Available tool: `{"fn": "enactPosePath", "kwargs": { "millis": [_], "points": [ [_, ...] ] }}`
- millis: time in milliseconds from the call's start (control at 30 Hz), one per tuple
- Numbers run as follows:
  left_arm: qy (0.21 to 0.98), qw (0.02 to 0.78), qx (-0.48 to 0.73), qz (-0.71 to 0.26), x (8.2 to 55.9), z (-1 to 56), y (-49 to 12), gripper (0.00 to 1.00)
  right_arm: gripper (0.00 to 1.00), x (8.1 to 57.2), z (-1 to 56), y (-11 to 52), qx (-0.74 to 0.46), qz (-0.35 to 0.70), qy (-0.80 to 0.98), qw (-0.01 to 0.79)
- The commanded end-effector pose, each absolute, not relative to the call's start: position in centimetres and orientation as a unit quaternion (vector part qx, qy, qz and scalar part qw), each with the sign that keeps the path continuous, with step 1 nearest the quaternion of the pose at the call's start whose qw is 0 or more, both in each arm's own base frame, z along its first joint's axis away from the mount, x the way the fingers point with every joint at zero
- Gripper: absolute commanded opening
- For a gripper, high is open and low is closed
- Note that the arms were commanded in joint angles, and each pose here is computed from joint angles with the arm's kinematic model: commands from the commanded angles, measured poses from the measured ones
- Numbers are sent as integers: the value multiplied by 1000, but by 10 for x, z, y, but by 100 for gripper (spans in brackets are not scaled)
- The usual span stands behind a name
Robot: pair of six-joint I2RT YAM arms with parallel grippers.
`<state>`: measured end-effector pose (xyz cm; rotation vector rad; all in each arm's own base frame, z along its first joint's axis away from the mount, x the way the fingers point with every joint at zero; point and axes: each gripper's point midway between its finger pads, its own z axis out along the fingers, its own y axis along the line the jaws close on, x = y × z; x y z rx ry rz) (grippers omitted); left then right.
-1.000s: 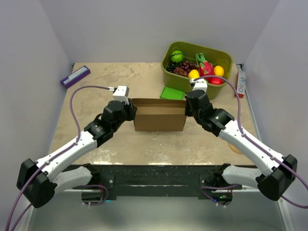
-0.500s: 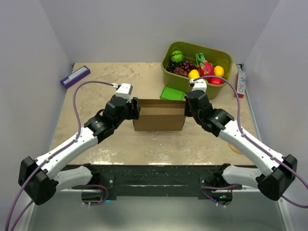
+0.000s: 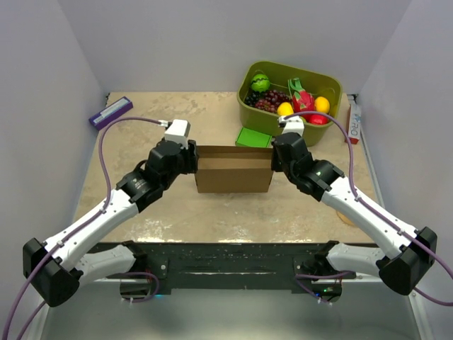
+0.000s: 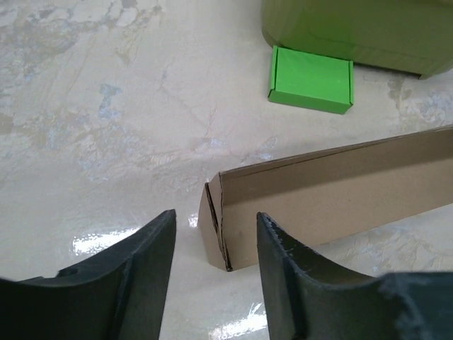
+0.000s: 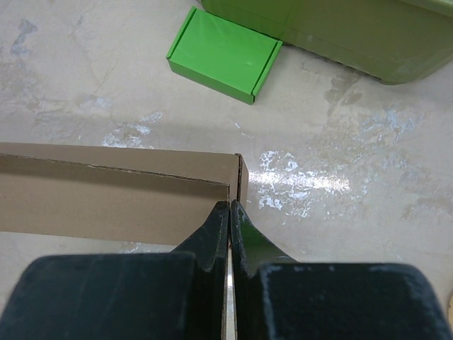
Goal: Fold the paper box
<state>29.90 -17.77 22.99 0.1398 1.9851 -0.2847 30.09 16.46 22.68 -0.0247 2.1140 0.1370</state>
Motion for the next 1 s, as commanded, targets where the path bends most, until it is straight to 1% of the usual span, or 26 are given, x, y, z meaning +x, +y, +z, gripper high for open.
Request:
{"fn": "enactPosePath", "kwargs": {
  "millis": [0,33,133,167,233,267,333,367,433,667,967],
  "points": [
    [813,566,60,-120,305,259,-179,49,0,294,211,170,-24,58,884,463],
    [814,565,60,-120,306,257,-180,47,0,294,211,170,-23,58,884,463],
    [814,565,62,-119,307,256,-180,37,0,294,210,169,-23,58,885,462],
    [815,563,64,-118,307,252,-181,31,0,294,210,169,-23,57,884,463],
    [817,560,69,-118,306,248,-182,25,0,294,209,169,-24,55,885,461],
    [817,560,70,-119,306,247,-182,17,0,294,209,169,-24,55,885,461],
    [819,557,73,-122,306,243,-184,10,0,293,209,169,-24,56,885,462],
    [820,554,76,-122,305,240,-185,4,0,293,208,169,-23,56,886,460],
    [824,548,76,-124,304,235,-186,0,0,293,208,168,-23,55,885,461],
    [832,532,69,-142,299,221,-190,0,0,293,208,169,-21,57,885,461],
    [828,523,46,-196,295,218,-205,0,0,292,206,169,-20,58,887,459]
  ]
}}
